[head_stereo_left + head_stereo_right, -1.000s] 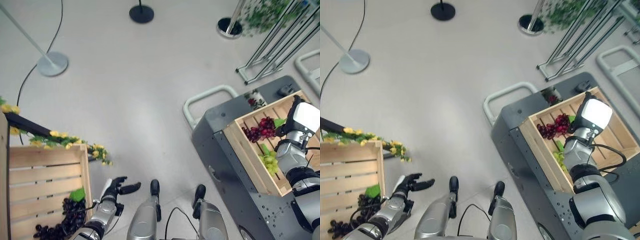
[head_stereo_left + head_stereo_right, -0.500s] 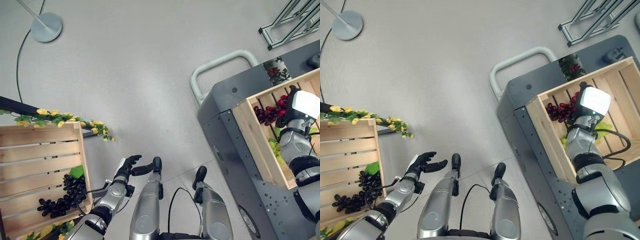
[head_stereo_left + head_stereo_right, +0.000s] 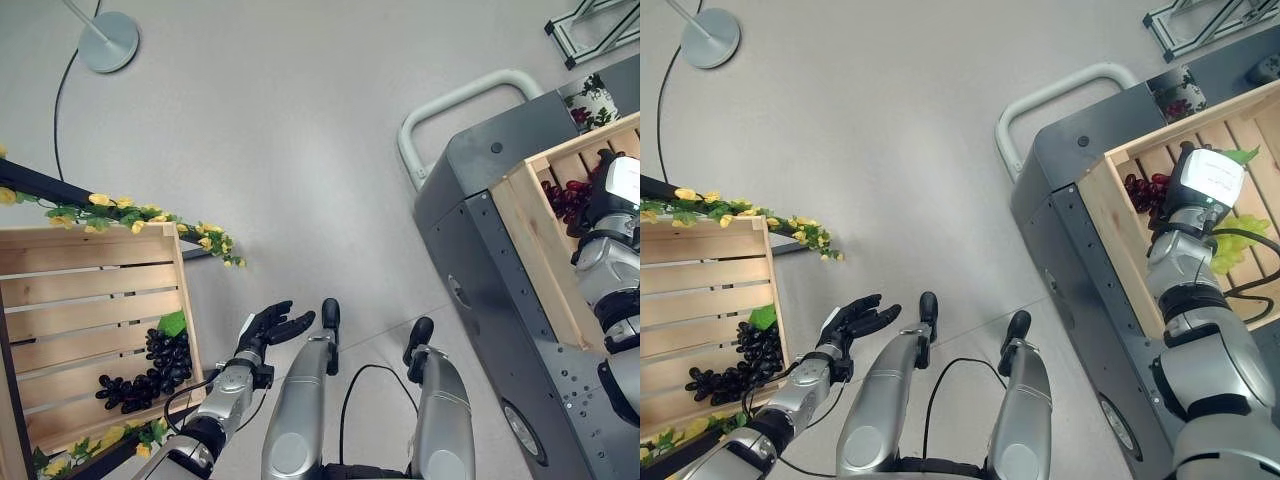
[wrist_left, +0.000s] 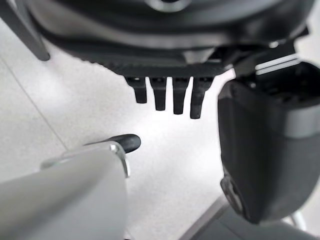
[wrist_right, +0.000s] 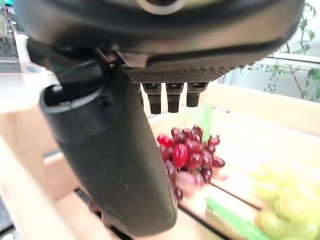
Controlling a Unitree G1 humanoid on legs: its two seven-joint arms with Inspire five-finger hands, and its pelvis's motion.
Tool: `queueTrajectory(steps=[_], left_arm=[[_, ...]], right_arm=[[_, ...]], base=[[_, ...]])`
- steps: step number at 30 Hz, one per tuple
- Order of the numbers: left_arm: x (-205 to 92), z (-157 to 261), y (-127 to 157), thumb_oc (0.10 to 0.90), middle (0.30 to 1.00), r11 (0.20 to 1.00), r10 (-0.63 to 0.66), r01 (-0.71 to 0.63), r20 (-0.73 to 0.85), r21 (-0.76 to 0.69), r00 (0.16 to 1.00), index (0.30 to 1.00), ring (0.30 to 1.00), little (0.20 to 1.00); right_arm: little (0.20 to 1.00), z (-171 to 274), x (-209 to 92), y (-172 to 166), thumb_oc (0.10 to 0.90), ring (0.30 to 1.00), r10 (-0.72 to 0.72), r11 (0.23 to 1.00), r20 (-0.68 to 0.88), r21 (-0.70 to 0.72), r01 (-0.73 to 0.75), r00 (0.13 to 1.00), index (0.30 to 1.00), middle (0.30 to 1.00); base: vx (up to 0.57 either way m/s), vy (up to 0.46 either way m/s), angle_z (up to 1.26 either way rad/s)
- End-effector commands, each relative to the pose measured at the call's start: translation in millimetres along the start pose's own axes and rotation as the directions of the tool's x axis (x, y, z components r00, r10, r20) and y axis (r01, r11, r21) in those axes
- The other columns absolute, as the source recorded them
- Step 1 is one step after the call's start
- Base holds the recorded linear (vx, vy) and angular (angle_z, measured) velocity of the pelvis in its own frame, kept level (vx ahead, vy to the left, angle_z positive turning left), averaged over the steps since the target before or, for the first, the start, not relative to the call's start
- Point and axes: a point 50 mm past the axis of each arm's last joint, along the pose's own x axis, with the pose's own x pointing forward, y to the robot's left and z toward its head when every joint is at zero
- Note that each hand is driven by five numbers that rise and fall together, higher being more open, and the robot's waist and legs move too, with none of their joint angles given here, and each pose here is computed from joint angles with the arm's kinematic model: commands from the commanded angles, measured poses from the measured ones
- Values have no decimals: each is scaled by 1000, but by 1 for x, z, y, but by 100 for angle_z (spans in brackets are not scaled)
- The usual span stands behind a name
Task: Pick up the fruits from the basket on one side to the basket on the other side
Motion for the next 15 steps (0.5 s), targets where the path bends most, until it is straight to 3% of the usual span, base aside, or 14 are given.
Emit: queueTrajectory(steps=[1,8,15], left_arm=[[-8,8,-1,800,900,996,-20,30,108,-87,994,900,900,900],[-12,12,1,800,900,992,-27,43,135,-120,990,900,900,900],[-14,17,1,800,900,986,-27,55,173,-155,984,900,900,900]], right_arm=[[900,-18,24,-82,800,900,-187,970,45,-148,191,981,900,900],[900,-16,23,-70,800,900,-57,983,51,-174,65,997,900,900],[900,-14,26,-79,800,900,-99,937,119,-323,133,988,900,900]], base=[[0,0,0],[-3,-5,1],[-3,-12,2]])
